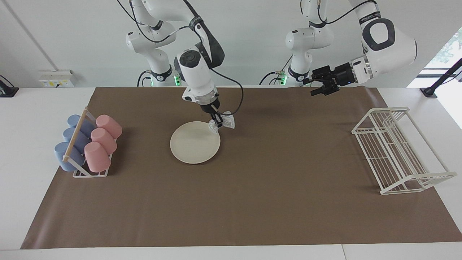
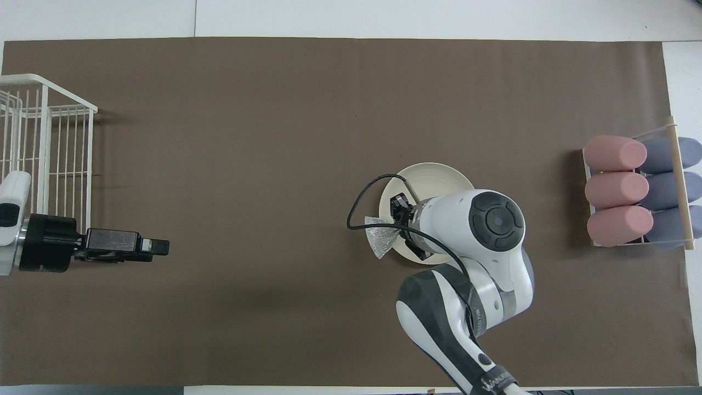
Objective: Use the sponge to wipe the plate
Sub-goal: 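Rub the scrubber around the plate surface with the right gripper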
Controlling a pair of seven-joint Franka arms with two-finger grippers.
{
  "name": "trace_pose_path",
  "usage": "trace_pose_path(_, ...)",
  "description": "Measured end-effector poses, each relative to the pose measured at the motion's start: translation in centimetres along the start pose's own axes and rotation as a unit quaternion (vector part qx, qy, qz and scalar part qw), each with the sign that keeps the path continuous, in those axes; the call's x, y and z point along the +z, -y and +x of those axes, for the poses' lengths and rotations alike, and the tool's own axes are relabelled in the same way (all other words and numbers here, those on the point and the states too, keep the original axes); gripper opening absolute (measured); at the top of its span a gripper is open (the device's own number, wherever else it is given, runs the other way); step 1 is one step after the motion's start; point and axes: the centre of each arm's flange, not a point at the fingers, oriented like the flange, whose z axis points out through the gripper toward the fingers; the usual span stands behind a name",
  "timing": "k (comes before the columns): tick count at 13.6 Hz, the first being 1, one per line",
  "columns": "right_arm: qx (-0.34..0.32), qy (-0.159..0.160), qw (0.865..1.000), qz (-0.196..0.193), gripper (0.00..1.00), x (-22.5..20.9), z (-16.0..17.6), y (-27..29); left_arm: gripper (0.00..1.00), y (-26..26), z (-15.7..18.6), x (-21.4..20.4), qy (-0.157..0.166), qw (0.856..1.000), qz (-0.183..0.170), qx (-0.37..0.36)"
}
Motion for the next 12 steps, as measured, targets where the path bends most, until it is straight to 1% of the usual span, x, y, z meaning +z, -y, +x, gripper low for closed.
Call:
trace_pose_path(1,-0.010,-0.004,1.000,-0.004,0.10,1.1,1.7,-1.1,1.00,0.3,0.1,-0.8,-0.008,1.000,0.020,-0.004)
trace_pose_path(3,-0.028,-0.007,0.999,-0.014,0.10,2.6,3.2,-2.7,1.00,1.0,0.2,-2.8,-0.018,0.998,0.065,-0.009)
trace_pose_path(4,-0.037,-0.008,0.999,-0.021,0.10,3.5,3.6,-3.3,1.00,1.3,0.2,-3.3,-0.016,0.996,0.086,-0.009)
trace_pose_path(6,-0.052,-0.009,0.998,-0.022,0.10,4.5,4.1,-3.6,1.00,1.7,0.1,-3.3,-0.009,0.993,0.113,-0.009)
trace_pose_path(8,-0.072,-0.011,0.997,-0.017,0.10,4.2,5.6,-3.6,1.00,1.9,0.2,-3.1,-0.006,0.992,0.127,-0.018)
trace_pose_path(12,-0.116,-0.020,0.993,-0.007,0.10,3.1,12.4,-4.6,1.00,2.0,0.2,-3.1,-0.007,0.990,0.136,-0.023)
